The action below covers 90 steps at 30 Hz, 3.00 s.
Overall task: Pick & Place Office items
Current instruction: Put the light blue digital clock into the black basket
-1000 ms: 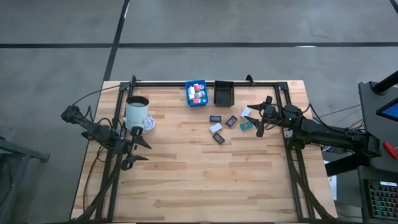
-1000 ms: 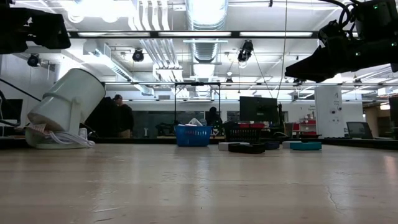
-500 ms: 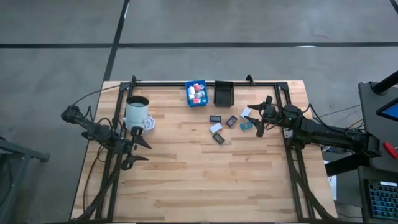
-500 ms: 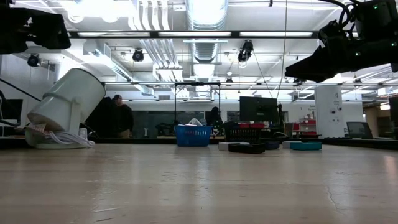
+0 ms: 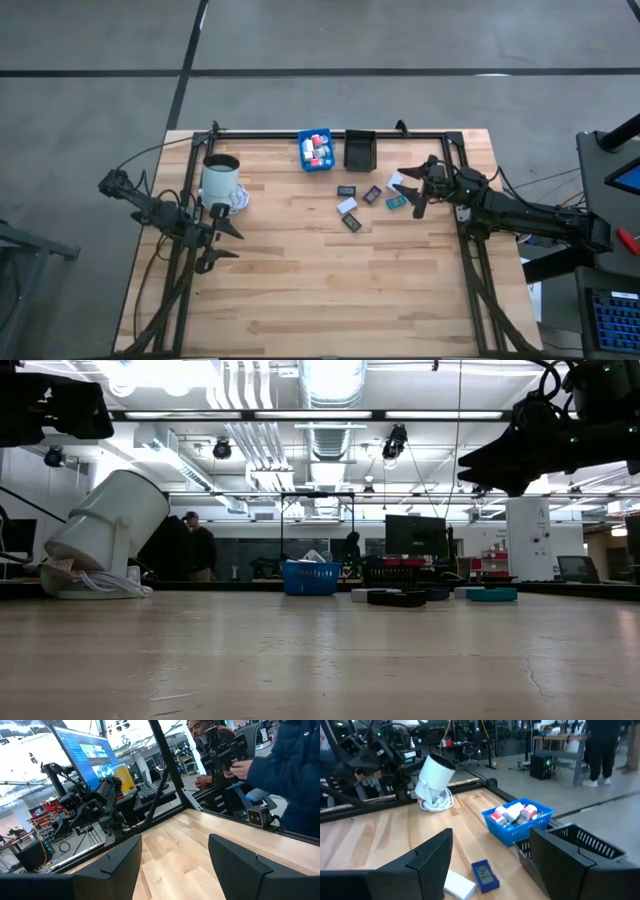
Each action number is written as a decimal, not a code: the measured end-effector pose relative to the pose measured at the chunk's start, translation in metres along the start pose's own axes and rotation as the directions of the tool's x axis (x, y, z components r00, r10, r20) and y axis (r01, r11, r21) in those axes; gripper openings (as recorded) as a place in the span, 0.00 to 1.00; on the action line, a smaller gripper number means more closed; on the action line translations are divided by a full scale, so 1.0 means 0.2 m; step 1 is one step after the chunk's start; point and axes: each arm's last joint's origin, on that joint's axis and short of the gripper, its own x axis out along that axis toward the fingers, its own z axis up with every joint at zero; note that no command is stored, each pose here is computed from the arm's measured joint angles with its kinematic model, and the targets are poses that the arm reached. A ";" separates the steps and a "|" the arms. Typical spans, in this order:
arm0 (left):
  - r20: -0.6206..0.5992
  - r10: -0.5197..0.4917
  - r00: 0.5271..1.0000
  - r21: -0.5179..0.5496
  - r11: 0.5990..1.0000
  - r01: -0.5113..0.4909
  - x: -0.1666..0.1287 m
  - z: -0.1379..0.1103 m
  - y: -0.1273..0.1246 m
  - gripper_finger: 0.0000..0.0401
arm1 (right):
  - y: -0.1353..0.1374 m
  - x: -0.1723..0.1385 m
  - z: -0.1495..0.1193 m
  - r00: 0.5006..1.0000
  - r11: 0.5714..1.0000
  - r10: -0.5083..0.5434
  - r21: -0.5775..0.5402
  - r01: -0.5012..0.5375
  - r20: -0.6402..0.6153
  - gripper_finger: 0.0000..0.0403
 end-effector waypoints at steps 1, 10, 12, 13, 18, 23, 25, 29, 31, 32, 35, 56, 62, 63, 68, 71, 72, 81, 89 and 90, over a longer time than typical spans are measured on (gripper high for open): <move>0.000 0.000 1.000 0.000 1.000 0.000 0.00 0.00 0.00 0.58 | 0.00 0.00 0.00 1.000 1.000 -0.001 0.007 0.001 -0.007 0.64; 0.000 0.000 1.000 0.000 1.000 0.000 0.00 0.00 0.00 0.58 | -0.01 -0.01 -0.08 0.987 0.999 -0.020 -0.040 0.014 -0.157 0.64; 0.000 0.000 1.000 0.000 1.000 0.000 0.00 0.00 0.00 0.58 | -0.01 -0.01 -0.09 0.983 0.999 -0.020 -0.044 0.012 -0.180 0.64; 0.000 0.000 1.000 0.000 1.000 0.000 0.00 0.00 0.00 0.58 | -0.01 -0.01 -0.09 0.982 0.999 -0.021 -0.053 0.011 -0.190 0.64; 0.000 0.000 1.000 0.000 1.000 0.000 0.00 0.00 0.00 0.58 | -0.01 -0.01 -0.09 0.981 0.996 -0.013 -0.091 -0.005 -0.196 0.64; 0.000 0.000 1.000 0.000 1.000 0.000 0.00 0.00 0.00 0.58 | -0.01 -0.01 -0.11 0.972 0.997 -0.019 -0.071 0.002 -0.233 0.64; 0.001 0.000 1.000 0.000 1.000 0.000 0.00 0.00 0.00 0.58 | -0.02 -0.02 -0.13 0.963 0.997 -0.031 -0.071 0.012 -0.267 0.64; 0.001 0.000 1.000 0.000 1.000 0.000 0.00 0.00 0.00 0.58 | -0.02 -0.02 -0.15 0.954 0.998 -0.031 -0.067 0.012 -0.299 0.64; 0.001 0.000 1.000 0.000 1.000 0.000 0.00 0.00 0.00 0.58 | -0.02 -0.02 -0.16 0.953 0.998 -0.032 -0.060 0.015 -0.301 0.64; 0.001 -0.001 1.000 0.000 1.000 0.001 0.00 0.00 0.00 0.58 | -0.02 -0.02 -0.16 0.953 0.998 -0.036 -0.061 0.018 -0.302 0.64; 0.001 -0.001 1.000 0.000 1.000 0.001 0.00 0.00 0.00 0.58 | -0.02 -0.03 -0.17 0.950 0.997 -0.053 -0.068 0.033 -0.309 0.64; 0.001 -0.001 1.000 0.000 1.000 0.001 0.00 0.00 0.00 0.58 | -0.01 -0.03 -0.27 0.952 0.989 -0.091 -0.140 0.052 -0.294 0.74; 0.001 -0.001 1.000 0.000 1.000 0.001 0.00 0.00 0.00 0.58 | 0.02 -0.02 -0.23 0.963 0.981 -0.051 -0.196 -0.002 -0.263 0.78; 0.000 -0.001 1.000 0.000 1.000 0.001 0.00 0.00 0.00 0.58 | 0.02 -0.01 -0.20 0.968 0.976 -0.045 -0.217 -0.010 -0.247 0.78; 0.001 -0.001 1.000 0.000 1.000 0.001 0.00 0.00 0.00 0.58 | 0.05 0.04 -0.07 0.958 0.954 -0.049 -0.297 -0.039 -0.283 0.75; 0.000 -0.001 1.000 0.000 1.000 0.001 0.00 0.00 0.00 0.58 | 0.04 0.06 -0.03 0.892 0.948 -0.120 -0.318 -0.029 -0.436 0.75; 0.001 -0.001 1.000 0.000 1.000 0.001 0.00 0.00 0.00 0.58 | 0.04 0.07 -0.03 0.860 0.945 -0.142 -0.327 -0.030 -0.490 0.75; 0.000 -0.001 1.000 0.000 1.000 0.001 0.00 0.00 0.00 0.58 | 0.06 0.18 0.08 0.660 0.867 -0.200 -0.445 -0.225 -0.724 0.81; 0.000 -0.001 1.000 0.000 1.000 0.001 0.00 0.00 0.00 0.58 | 0.00 0.27 0.00 0.508 0.868 -0.138 -0.351 -0.351 -0.850 0.81; 0.000 -0.001 1.000 0.000 1.000 0.001 0.00 0.00 0.00 0.58 | 0.00 0.28 -0.02 0.491 0.868 -0.134 -0.341 -0.361 -0.861 0.81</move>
